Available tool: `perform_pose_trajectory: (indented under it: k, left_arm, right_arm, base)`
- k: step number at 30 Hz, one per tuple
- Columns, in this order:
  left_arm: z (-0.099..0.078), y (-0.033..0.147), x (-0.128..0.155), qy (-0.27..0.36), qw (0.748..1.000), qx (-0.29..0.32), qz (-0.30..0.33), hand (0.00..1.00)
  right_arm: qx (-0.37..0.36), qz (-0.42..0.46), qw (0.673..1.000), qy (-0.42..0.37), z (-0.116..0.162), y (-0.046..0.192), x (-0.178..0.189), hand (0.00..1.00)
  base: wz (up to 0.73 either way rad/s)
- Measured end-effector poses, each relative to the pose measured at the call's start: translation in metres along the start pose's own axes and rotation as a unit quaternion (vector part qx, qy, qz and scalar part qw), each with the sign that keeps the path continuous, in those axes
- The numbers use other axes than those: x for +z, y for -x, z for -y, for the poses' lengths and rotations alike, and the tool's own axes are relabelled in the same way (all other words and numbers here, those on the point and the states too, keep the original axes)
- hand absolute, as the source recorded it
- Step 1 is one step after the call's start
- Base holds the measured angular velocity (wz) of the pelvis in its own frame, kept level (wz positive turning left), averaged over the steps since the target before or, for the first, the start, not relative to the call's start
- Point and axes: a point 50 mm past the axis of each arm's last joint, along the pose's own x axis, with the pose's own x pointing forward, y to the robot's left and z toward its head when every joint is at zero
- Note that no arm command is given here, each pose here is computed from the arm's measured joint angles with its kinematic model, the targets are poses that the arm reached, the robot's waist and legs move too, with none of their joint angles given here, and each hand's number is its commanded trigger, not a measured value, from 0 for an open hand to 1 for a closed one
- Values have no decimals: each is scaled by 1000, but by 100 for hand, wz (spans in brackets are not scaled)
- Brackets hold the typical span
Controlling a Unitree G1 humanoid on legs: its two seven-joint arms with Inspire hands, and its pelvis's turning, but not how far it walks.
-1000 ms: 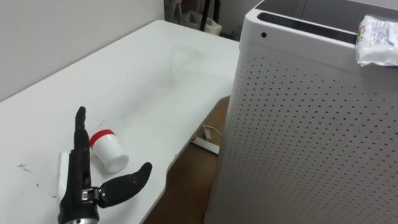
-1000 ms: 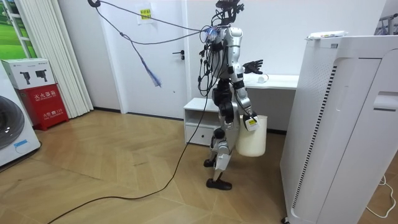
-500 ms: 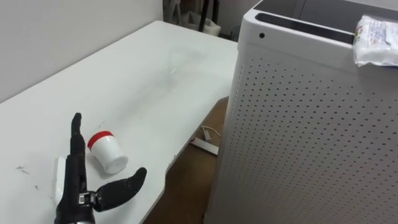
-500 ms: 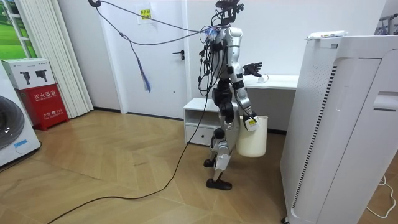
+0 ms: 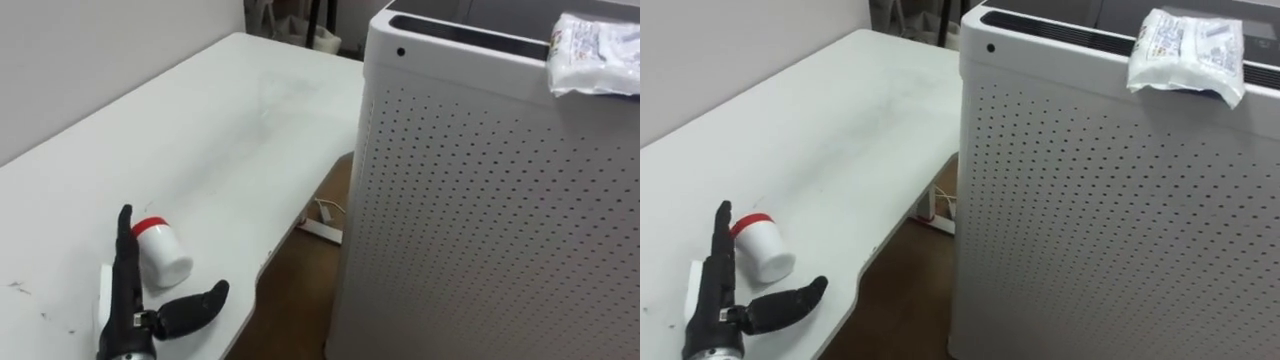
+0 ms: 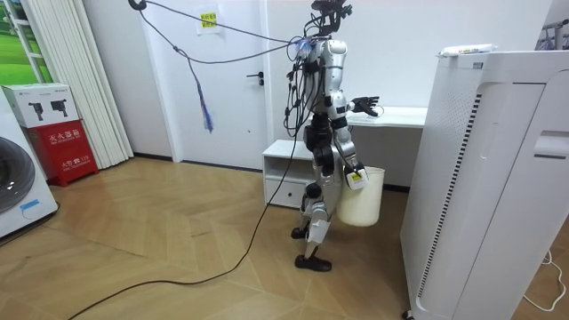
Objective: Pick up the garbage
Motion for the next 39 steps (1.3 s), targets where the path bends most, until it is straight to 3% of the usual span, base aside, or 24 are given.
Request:
perform_pose_trajectory:
  k: [8,18,19,20,22,26,34,39]
  left_arm:
    - [-1,-9,0,2,1000,21,0,0]
    - [-7,-21,-15,11,994,101,-45,0]
    - [-7,-23,-15,16,993,106,-48,25]
    - [-7,-23,-15,18,993,108,-51,65]
    - [-7,-25,-16,18,991,116,-55,100]
    - [-8,-25,-19,20,989,132,-64,100]
    - [-29,-31,-21,21,978,195,-73,100]
    - [-31,-31,-21,23,976,202,-71,100]
  right_arm:
    - [-3,9,1000,7,-2,-2,6,100]
    - [-7,14,1000,14,-6,-3,11,100]
    - [-8,12,1000,14,-6,-3,10,100]
    - [-10,10,1000,13,-6,-3,10,100]
    - [-13,9,1000,11,-5,-3,10,100]
    - [-18,8,1000,12,-5,-4,10,100]
    - [-20,5,1000,5,-6,-4,9,100]
    - [-23,5,1000,8,-7,-4,8,100]
  base:
    - [-8]
    - [-5]
    - [0]
    - [0]
    - [0]
    - [0]
    - [0]
    - [0]
